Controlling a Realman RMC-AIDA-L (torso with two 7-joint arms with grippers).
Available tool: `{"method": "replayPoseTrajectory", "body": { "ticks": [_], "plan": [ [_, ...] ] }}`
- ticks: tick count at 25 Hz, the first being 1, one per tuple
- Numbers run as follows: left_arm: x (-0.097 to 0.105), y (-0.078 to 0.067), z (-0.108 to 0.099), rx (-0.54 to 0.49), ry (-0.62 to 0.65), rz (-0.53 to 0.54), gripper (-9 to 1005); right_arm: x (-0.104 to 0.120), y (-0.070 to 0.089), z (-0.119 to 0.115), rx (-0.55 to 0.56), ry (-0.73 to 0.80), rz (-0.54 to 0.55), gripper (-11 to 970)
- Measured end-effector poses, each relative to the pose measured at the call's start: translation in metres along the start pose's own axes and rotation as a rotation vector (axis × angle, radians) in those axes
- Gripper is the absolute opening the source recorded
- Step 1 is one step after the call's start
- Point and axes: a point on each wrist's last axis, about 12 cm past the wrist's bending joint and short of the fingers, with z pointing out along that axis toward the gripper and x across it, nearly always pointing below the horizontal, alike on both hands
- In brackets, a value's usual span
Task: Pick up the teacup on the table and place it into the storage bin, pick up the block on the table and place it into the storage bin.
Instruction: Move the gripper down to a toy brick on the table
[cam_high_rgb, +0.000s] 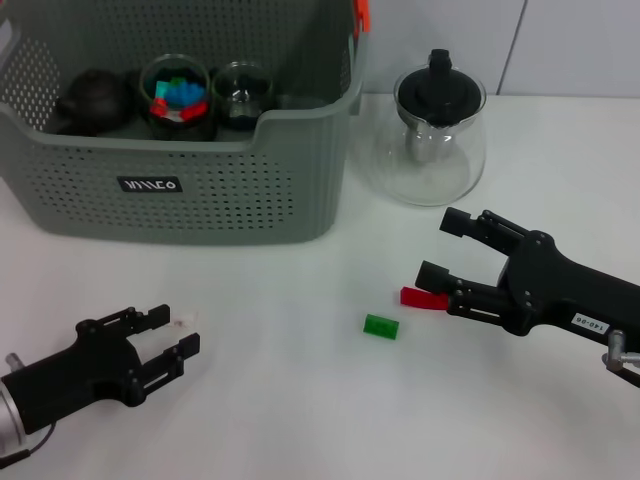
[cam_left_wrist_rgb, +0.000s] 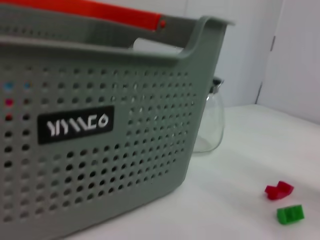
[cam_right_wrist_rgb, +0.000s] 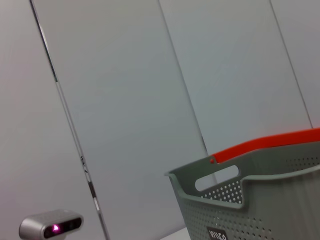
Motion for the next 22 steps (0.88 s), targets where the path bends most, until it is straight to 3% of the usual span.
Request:
{"method": "replayPoseTrajectory", "body": {
  "ticks": [10, 22],
  "plan": [
    [0.011, 0.002, 0.012, -0.065, 0.035, 0.011, 561, 0.000, 0.000, 0.000, 0.000, 0.001, 0.003, 945],
    [0.002, 0.013, 0.025, -0.113, 0.034, 0.025, 561, 0.001, 0.000, -0.001, 0.002, 0.001, 0.007, 945]
  ]
}}
